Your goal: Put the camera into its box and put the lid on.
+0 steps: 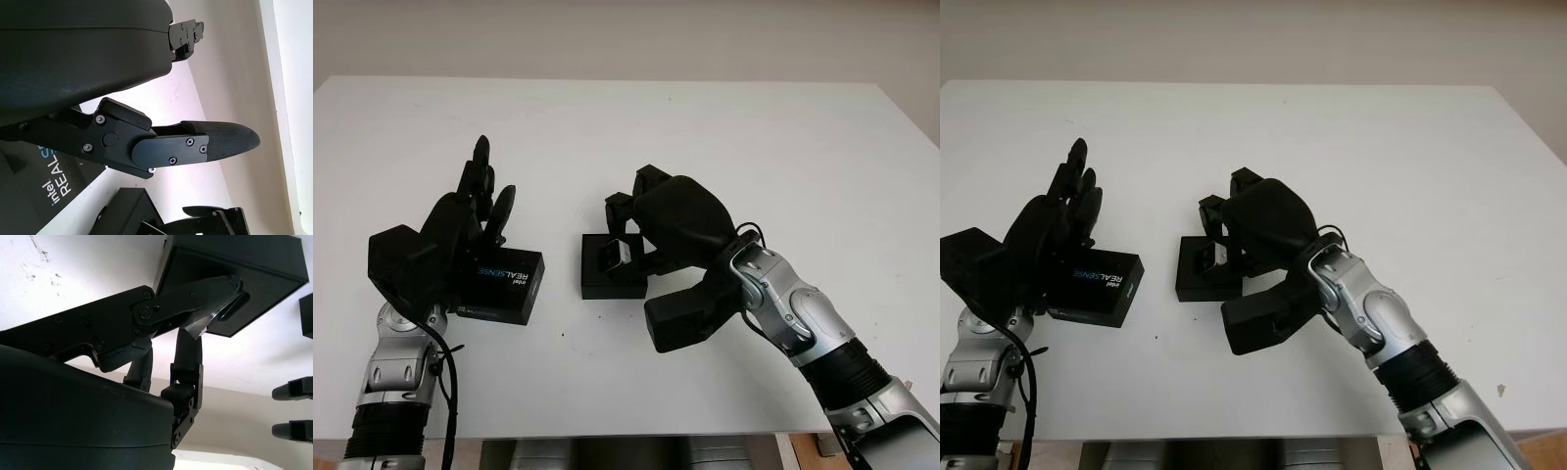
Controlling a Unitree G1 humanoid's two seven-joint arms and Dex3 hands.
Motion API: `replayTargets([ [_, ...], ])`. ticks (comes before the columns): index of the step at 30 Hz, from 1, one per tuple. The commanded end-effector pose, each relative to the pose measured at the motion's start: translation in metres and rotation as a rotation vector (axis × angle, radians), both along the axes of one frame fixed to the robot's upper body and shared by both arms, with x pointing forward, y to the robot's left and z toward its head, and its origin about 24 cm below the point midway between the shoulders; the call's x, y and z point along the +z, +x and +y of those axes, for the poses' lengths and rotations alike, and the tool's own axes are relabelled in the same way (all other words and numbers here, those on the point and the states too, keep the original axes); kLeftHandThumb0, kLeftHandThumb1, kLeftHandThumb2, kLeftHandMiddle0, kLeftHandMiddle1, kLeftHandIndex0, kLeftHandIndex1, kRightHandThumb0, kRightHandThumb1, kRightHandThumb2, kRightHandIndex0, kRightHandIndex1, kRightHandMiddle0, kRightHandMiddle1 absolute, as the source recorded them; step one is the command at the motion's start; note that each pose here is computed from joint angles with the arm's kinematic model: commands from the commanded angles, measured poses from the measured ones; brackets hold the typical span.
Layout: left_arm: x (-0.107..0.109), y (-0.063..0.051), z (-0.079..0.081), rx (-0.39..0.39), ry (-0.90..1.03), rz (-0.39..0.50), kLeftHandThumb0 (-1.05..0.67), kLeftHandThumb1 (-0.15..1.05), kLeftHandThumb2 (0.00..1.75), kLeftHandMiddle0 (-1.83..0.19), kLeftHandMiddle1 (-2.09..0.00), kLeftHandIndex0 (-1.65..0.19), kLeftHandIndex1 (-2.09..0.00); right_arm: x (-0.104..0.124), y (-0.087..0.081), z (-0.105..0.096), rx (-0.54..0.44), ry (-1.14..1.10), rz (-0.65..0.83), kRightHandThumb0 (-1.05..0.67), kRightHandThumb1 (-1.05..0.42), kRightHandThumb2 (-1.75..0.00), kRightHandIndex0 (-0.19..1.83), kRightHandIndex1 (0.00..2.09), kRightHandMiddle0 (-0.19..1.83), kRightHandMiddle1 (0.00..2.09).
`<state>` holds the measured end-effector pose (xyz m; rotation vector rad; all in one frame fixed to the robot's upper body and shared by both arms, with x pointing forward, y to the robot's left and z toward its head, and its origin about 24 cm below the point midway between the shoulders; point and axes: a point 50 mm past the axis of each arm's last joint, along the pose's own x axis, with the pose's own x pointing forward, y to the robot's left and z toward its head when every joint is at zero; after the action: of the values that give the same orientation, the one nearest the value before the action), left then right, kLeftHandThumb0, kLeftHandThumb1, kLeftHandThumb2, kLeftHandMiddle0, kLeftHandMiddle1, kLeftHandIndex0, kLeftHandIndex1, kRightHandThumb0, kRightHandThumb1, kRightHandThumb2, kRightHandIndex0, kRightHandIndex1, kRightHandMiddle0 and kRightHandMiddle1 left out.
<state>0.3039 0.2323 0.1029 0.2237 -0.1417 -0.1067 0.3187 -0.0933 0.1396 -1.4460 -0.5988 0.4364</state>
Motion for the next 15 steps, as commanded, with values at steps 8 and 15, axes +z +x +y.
replayTargets([
  [8, 0.005, 0.0, 0.002, 0.002, 0.01, -0.021, -0.88, 1.05, 0.51, 0.19, 0.0, 0.19, 0.0, 0.012, -0.004, -0.006, -0.019, 0.078, 0.009, -0.41, -0.97, -0.05, 0.15, 1.36, 0.48, 1.4],
  [15, 0.005, 0.0, 0.004, -0.002, 0.012, -0.019, -0.87, 1.05, 0.52, 0.19, 0.0, 0.19, 0.0, 0.008, -0.005, -0.012, -0.065, 0.148, 0.041, -0.4, -0.94, -0.05, 0.18, 1.33, 0.52, 1.28],
])
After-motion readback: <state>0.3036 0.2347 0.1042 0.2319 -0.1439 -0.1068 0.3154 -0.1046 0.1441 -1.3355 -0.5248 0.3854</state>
